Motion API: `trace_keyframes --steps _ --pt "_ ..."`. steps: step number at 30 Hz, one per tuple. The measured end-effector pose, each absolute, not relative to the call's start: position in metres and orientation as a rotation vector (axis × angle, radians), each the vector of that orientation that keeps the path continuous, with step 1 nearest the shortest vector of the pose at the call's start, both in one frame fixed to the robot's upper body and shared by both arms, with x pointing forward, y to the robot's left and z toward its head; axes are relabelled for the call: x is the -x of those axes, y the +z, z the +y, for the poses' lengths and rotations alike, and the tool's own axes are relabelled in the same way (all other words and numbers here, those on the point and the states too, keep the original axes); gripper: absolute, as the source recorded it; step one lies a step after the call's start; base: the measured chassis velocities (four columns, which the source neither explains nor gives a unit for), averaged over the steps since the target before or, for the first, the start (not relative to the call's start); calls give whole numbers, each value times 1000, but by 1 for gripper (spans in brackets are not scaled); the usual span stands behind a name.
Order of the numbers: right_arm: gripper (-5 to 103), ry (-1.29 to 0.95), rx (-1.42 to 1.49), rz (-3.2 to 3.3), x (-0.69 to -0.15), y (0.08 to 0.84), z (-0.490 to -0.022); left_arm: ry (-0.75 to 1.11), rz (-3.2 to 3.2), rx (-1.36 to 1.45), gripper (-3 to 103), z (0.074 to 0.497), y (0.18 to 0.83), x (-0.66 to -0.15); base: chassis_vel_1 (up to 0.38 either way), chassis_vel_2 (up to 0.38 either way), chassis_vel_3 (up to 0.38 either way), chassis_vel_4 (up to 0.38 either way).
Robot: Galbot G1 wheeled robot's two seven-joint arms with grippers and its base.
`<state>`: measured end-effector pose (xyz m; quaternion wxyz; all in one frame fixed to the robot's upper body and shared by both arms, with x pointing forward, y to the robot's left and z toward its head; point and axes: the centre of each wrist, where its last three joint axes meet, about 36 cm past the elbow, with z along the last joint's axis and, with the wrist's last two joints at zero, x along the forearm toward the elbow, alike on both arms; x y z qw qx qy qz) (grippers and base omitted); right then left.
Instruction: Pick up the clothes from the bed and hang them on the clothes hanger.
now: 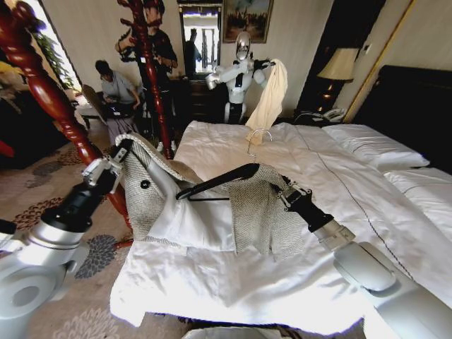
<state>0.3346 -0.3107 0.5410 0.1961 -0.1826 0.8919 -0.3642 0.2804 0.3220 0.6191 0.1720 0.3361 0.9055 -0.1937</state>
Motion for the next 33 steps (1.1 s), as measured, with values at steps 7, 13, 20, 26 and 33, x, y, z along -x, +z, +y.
trace_keyframes --steps 7,13,20,26,33 --pt "24 -924 464 2578 -334 545 -305 -323 2630 -1193 2 307 599 -281 0 0 0 0" --pt "24 -861 423 2648 -334 544 -302 -249 2631 -1314 2 303 597 -283 0 0 0 0" --pt "24 -870 403 2679 -333 535 -302 -192 2625 -1366 2 294 592 -285 0 0 0 0" --pt "24 -989 416 2630 -335 522 -307 -204 2606 -1353 2 294 596 -287 0 0 0 0" --pt "24 -1191 483 2495 -340 507 -319 -198 2590 -1334 2 301 605 -288 0 0 0 0"
